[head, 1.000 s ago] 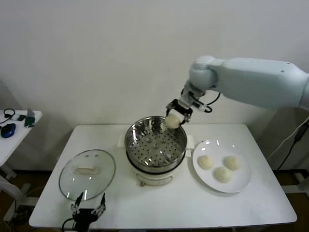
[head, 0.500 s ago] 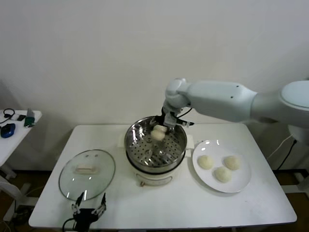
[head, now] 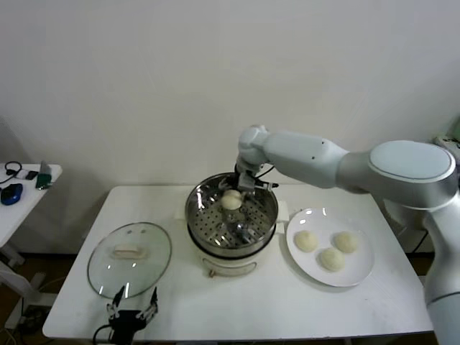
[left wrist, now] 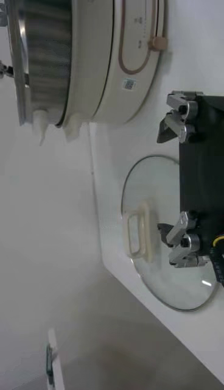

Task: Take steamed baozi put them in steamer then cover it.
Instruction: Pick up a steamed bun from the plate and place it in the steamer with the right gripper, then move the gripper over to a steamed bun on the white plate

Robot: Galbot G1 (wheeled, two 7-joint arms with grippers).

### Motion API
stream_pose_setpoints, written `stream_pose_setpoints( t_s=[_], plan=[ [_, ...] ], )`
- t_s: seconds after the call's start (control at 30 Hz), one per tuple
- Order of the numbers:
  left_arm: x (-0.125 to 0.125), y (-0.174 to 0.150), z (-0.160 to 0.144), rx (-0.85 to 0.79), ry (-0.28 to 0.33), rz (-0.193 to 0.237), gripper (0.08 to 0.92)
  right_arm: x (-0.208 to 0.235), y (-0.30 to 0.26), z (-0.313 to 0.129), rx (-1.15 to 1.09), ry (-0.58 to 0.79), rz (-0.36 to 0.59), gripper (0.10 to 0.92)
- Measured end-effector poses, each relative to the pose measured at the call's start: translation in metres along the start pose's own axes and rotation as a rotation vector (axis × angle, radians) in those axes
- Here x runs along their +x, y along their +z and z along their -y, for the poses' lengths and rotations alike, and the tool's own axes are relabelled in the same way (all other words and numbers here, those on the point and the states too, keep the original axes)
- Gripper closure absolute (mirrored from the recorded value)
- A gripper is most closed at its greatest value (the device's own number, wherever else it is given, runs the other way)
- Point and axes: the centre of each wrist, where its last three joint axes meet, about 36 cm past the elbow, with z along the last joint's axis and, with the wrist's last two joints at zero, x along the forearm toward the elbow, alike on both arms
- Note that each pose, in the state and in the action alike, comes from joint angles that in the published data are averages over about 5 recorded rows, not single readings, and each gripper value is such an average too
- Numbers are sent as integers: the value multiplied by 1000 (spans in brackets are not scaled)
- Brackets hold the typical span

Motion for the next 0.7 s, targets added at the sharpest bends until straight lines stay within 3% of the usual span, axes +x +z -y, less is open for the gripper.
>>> stream_pose_setpoints(
  t_s=[0.17, 0.37, 0.53, 0.7],
  plan=[
    [2, -1, 0, -5, 3, 1, 177, 22, 9, -4, -43, 5, 12, 200],
    [4, -2, 2, -14, 12, 1, 177, 84, 23, -33, -239, -13, 24, 199],
    [3, -2, 4, -21, 22, 4, 177, 137, 26, -95, -551, -36, 4, 200],
    [1, -4, 4, -27, 27, 14, 177, 154, 9, -179, -890, -85, -12, 199]
  ],
)
